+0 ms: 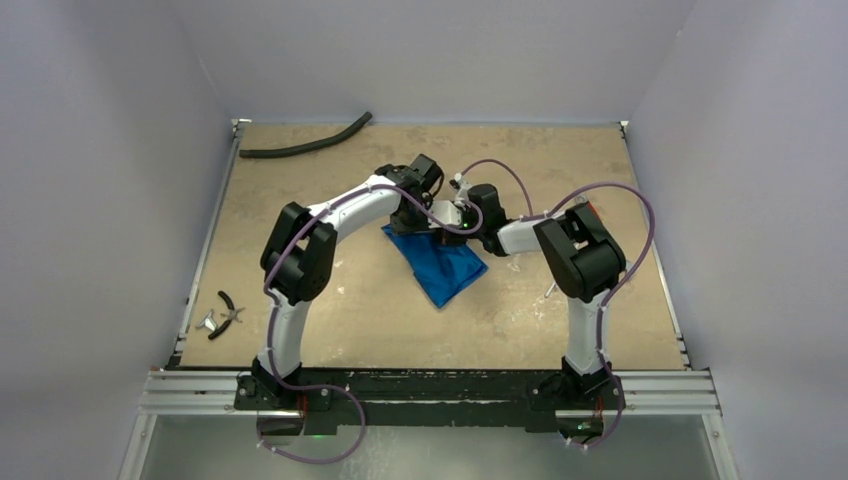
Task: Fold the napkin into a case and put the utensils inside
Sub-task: Fold the lower triangle-folded napkin at the center of the board.
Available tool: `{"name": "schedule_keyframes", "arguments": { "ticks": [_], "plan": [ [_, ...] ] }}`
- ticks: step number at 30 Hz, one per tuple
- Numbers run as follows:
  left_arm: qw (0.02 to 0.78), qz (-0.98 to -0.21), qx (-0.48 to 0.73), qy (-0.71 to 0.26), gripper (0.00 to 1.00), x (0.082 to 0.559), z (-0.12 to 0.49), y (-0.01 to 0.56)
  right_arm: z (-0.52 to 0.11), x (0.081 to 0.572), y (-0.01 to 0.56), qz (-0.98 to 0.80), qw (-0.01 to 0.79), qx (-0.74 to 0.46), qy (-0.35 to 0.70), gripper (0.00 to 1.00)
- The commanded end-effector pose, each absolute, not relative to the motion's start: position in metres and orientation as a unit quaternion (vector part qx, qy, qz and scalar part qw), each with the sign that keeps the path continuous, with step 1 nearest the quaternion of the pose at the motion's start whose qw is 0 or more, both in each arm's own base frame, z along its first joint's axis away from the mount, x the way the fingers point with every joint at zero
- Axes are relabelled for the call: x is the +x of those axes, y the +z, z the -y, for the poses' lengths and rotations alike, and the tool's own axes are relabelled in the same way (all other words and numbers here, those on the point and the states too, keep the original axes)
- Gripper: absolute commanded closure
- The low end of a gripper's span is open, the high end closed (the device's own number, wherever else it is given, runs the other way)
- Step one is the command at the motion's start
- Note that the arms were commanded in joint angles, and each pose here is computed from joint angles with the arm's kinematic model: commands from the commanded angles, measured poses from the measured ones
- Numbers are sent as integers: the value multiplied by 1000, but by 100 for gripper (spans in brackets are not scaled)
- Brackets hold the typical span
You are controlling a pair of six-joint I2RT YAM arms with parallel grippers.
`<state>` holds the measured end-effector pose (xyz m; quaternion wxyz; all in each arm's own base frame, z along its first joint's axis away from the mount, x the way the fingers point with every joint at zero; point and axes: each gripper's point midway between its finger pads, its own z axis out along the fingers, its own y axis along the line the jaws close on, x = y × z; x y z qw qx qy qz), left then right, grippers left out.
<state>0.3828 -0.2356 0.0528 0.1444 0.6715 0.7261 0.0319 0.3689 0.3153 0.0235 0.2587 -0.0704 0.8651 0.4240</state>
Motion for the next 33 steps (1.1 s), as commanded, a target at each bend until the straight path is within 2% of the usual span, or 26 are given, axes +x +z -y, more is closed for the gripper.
{"name": "schedule_keyframes", "arguments": {
  "ticks": [1,2,5,6,8,10,14,19,28,31,33],
  "plan": [
    [164,-714,679,40,72,394,246,51,-329,344,35,-857,243,-80,447,100],
    [165,-713,679,45,70,396,245,50,-329,342,37,-856,242,-78,451,100],
    [167,-714,678,50,56,395,240,46,-326,338,51,-854,242,-73,455,100],
    [172,-718,673,48,48,396,240,48,-323,342,63,-849,255,-72,457,100],
    [188,-729,657,44,21,397,240,56,-319,350,78,-843,270,-69,461,100],
    [217,-739,636,45,14,402,240,71,-319,353,88,-837,278,-68,467,100],
    [275,-742,608,65,9,410,239,91,-322,354,90,-829,281,-60,479,100],
    [258,-750,605,62,6,404,233,87,-314,351,97,-829,285,-52,479,100],
    [250,-747,610,79,2,409,227,70,-262,369,111,-849,360,-28,386,75],
    [249,-749,609,75,1,410,229,67,-251,361,112,-846,375,-23,378,74],
    [247,-750,609,73,2,410,229,64,-249,354,113,-839,385,-21,384,78]
  ]
}}
